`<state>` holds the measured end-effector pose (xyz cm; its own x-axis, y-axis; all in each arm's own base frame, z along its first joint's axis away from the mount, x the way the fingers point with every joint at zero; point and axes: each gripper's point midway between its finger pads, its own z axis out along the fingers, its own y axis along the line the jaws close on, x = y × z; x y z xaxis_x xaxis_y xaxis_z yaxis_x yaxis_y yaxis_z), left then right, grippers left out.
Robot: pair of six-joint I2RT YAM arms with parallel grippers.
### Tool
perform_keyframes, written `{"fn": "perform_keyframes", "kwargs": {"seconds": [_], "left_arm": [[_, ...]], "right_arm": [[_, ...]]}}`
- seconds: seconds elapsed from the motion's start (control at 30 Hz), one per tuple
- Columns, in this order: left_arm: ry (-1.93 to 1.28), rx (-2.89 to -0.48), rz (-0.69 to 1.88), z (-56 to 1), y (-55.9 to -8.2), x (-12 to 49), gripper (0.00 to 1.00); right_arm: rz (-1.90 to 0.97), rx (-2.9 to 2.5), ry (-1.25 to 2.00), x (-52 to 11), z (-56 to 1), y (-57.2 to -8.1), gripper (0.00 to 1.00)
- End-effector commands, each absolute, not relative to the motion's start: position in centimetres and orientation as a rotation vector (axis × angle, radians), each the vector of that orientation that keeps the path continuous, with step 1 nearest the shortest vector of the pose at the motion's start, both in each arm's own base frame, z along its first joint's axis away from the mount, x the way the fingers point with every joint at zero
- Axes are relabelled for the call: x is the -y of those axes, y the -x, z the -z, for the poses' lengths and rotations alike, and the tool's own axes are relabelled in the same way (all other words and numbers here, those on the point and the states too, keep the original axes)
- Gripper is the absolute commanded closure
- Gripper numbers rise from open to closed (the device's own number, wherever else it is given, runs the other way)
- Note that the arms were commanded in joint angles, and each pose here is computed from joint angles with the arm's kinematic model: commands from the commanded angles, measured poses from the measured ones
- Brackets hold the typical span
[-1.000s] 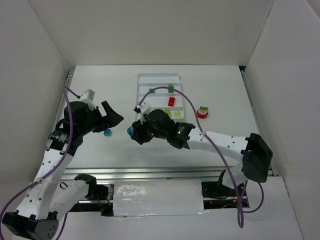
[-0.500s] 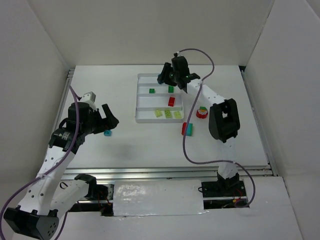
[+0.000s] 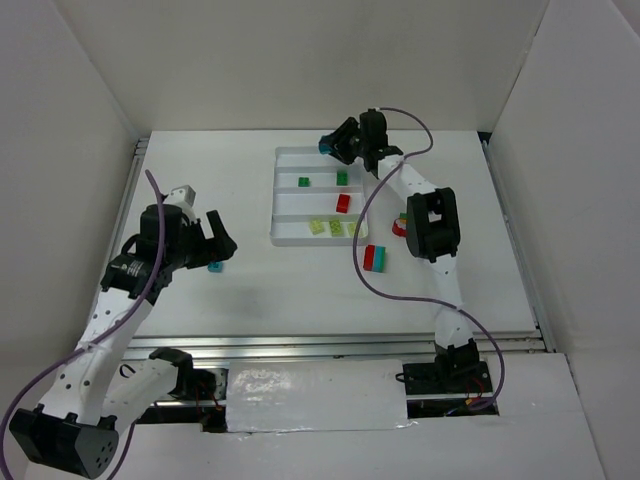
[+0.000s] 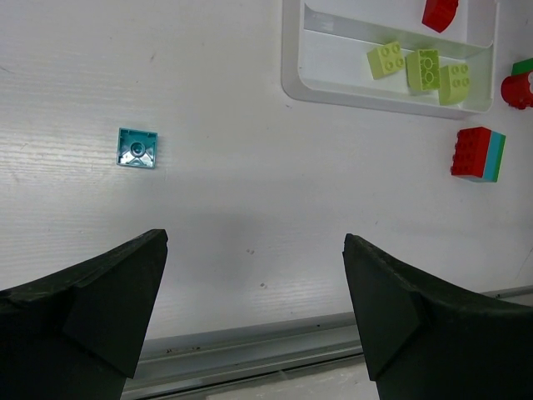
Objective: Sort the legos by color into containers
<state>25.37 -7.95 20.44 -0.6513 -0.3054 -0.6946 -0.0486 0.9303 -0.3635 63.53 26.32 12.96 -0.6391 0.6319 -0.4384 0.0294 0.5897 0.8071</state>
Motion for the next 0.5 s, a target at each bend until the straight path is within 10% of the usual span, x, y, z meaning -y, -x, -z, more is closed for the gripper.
{"fn": "perform_keyframes", "kwargs": {"seconds": [0.0, 0.47], "left_arm": [[0.210, -2.237, 0.417, -20.7, -26.1, 8.2, 0.00], [0.209, -2.241, 0.429, -20.6, -26.3, 8.2, 0.01]], "right_arm": [[-1.159, -1.945, -0.600, -26.8, -16.2, -65.5, 0.92], [-1.152, -1.979, -0.635, -25.8, -13.7, -65.6, 0.49]]}}
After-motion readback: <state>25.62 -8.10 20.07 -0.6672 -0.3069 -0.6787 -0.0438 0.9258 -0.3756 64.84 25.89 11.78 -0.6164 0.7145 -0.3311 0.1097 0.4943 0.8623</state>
